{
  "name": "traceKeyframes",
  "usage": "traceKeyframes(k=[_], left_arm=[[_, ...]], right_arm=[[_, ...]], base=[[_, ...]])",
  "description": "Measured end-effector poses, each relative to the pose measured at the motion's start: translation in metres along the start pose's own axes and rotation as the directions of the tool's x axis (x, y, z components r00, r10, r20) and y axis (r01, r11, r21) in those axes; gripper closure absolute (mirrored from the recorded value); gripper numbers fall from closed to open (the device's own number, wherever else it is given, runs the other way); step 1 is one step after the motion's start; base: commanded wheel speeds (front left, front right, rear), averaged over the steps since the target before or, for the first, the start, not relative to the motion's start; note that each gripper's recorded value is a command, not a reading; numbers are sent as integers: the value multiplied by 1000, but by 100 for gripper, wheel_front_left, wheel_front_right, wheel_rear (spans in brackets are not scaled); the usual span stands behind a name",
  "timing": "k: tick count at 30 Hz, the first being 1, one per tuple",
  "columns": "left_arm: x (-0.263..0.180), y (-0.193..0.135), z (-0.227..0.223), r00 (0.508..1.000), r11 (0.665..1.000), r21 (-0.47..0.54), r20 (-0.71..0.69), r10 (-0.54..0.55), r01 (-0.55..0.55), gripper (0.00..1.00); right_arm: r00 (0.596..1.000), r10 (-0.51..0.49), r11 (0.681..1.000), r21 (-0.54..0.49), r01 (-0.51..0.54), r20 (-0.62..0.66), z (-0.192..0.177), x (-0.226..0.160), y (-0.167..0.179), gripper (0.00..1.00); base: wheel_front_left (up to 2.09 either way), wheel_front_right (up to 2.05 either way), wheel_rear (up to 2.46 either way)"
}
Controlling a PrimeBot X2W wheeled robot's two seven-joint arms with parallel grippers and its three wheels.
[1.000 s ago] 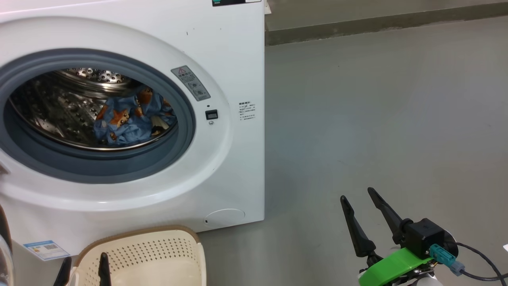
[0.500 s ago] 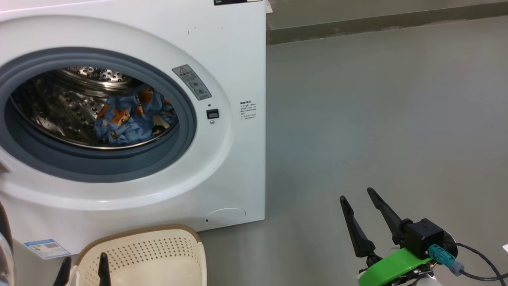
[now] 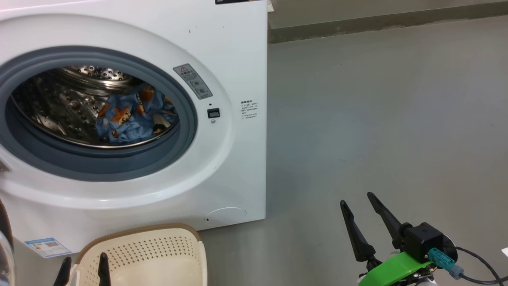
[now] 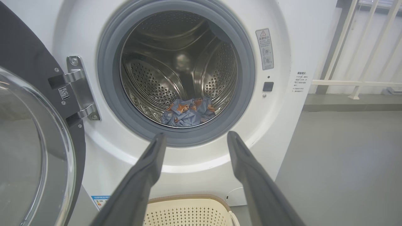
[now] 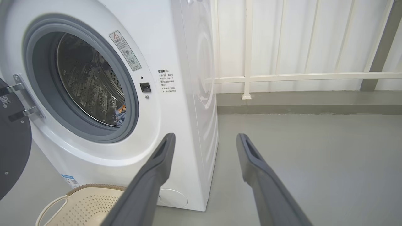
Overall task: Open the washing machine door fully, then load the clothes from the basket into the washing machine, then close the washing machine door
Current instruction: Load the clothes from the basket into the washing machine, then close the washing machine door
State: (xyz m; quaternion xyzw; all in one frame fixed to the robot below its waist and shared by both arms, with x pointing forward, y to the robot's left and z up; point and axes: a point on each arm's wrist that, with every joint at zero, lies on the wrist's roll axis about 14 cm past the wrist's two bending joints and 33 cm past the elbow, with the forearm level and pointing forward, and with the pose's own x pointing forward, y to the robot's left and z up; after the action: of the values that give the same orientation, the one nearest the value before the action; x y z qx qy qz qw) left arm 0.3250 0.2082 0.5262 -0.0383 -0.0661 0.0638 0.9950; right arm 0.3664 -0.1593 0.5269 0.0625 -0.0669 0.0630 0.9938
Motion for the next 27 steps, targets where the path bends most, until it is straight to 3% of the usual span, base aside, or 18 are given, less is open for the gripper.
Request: traceKeyframes(k=[11,27], left_arm=[[1,-2,-1,1000,1000,-2,-4,-8,8,0],[2,-3,-2,1000,1000,-3,-4,-9,9,0]], right_arm=[[1000,-4,1000,1,4,-9,-3,-1,-1,0],[1000,-9,1000,2,9,-18,-6,-2,-3,0]], base=[[-35,35,0],[-156,156,0]])
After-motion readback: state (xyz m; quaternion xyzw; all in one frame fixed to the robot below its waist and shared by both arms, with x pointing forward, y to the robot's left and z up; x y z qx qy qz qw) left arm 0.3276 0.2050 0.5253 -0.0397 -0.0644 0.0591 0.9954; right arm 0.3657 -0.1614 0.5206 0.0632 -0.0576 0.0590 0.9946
